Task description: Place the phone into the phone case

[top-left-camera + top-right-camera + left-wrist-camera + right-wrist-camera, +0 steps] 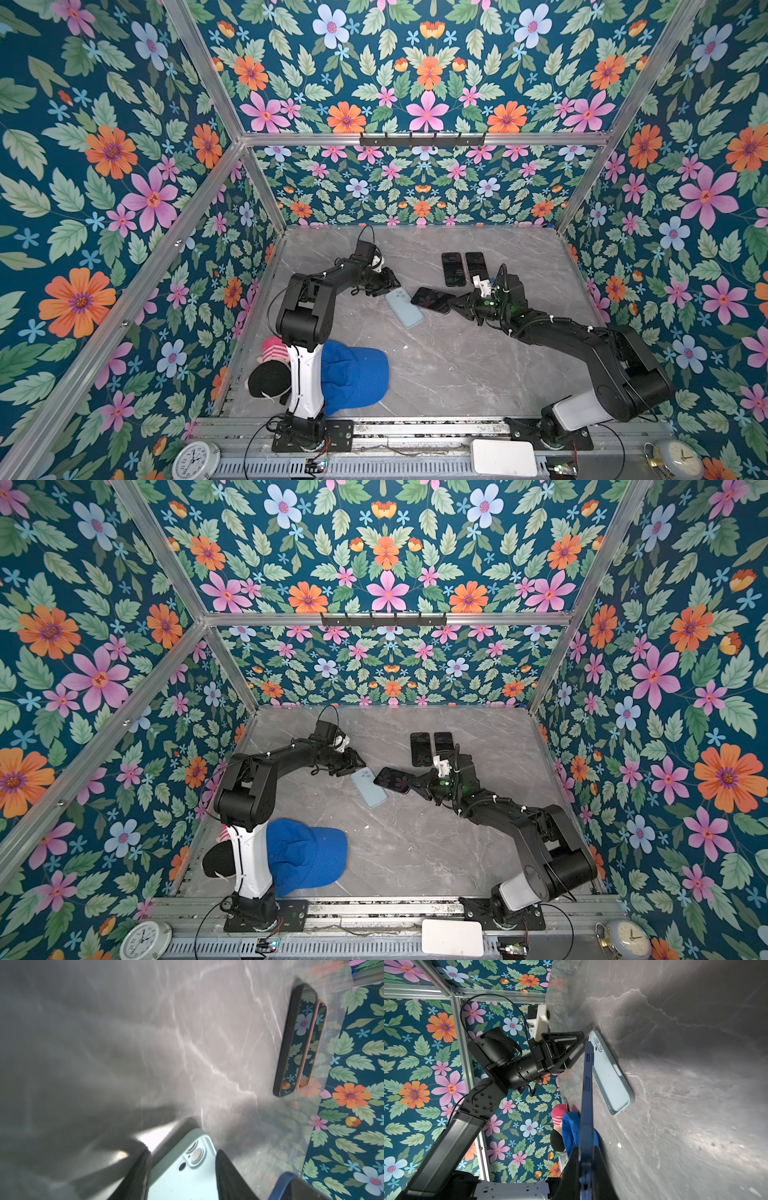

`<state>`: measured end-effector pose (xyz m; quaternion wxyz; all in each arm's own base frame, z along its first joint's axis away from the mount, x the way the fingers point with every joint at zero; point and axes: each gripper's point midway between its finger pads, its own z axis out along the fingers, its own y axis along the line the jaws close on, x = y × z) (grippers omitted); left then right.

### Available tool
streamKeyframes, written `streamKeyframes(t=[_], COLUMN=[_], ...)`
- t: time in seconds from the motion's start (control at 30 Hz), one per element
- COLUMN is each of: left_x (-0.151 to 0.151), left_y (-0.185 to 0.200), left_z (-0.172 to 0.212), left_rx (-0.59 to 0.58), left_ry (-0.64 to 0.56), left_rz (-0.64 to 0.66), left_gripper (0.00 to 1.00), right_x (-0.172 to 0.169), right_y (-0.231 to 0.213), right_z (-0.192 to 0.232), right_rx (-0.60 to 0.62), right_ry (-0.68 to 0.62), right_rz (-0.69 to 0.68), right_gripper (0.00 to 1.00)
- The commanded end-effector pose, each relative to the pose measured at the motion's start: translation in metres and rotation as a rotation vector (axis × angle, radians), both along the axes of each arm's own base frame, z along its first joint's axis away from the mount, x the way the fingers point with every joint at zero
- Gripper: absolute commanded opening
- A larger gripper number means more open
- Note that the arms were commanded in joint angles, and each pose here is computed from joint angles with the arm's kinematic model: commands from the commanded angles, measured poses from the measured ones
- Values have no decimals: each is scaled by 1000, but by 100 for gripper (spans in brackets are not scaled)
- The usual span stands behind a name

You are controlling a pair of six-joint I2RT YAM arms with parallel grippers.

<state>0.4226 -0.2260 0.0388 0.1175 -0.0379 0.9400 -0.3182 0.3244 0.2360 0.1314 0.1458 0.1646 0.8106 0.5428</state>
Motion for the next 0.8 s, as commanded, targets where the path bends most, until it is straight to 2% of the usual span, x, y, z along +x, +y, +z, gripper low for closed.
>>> streamKeyframes(t=[0.0, 0.2, 0.43, 0.77], left_x=[-11, -41, -68, -73], left_y=[0, 5, -9, -2], left_z=[5, 3, 6, 11], left_rx=[-30, -63, -144, -145], left_ry=[7, 37, 54, 28], left_rz=[30, 75, 95, 96], left_gripper=[52, 52, 52, 52], right_x=[-1, -12, -28, -35], right_y=[-1, -2, 11, 22], right_z=[5, 2, 3, -9], right_rx=[-8, -3, 25, 33], right_ry=[-33, -9, -5, -2], right_rz=[3, 12, 43, 53], right_gripper=[2, 2, 2, 1])
